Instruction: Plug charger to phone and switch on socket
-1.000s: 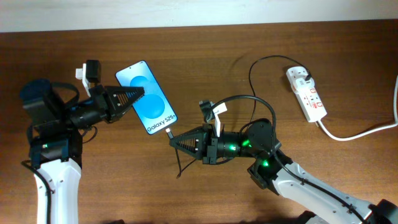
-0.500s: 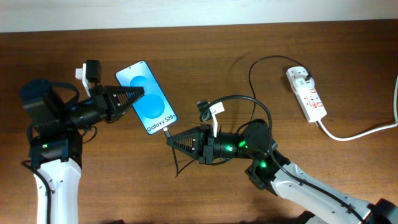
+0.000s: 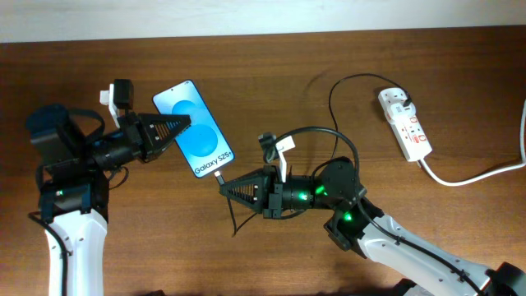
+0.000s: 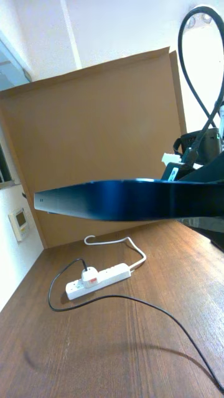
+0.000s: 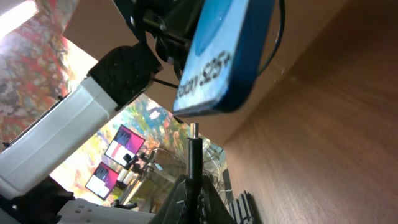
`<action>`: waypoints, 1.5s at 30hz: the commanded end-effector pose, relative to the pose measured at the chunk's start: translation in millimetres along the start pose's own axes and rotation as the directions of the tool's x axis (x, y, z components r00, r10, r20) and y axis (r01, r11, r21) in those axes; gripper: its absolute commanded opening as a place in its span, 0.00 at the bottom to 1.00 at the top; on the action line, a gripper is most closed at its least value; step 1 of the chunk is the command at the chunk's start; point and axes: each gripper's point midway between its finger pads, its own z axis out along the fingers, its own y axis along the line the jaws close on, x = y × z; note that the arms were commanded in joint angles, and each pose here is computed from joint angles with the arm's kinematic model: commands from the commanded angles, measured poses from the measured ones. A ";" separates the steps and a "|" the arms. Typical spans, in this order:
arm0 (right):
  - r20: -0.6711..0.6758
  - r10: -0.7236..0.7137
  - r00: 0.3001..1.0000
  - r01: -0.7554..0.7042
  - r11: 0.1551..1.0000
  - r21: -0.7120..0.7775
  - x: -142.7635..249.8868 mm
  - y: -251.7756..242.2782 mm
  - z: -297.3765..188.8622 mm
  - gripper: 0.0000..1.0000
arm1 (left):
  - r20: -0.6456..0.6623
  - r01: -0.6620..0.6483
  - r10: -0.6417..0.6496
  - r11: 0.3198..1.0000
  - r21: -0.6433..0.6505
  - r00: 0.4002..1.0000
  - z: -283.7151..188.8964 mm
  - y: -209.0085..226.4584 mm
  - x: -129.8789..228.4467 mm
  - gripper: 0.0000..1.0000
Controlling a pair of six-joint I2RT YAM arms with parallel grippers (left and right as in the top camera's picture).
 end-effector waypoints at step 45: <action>0.061 -0.039 0.997 0.039 0.999 0.011 -19.5 2.1 5.3 0.04 | -0.102 -0.080 0.087 0.994 0.068 0.991 12.6 -18.1 21.6 0.00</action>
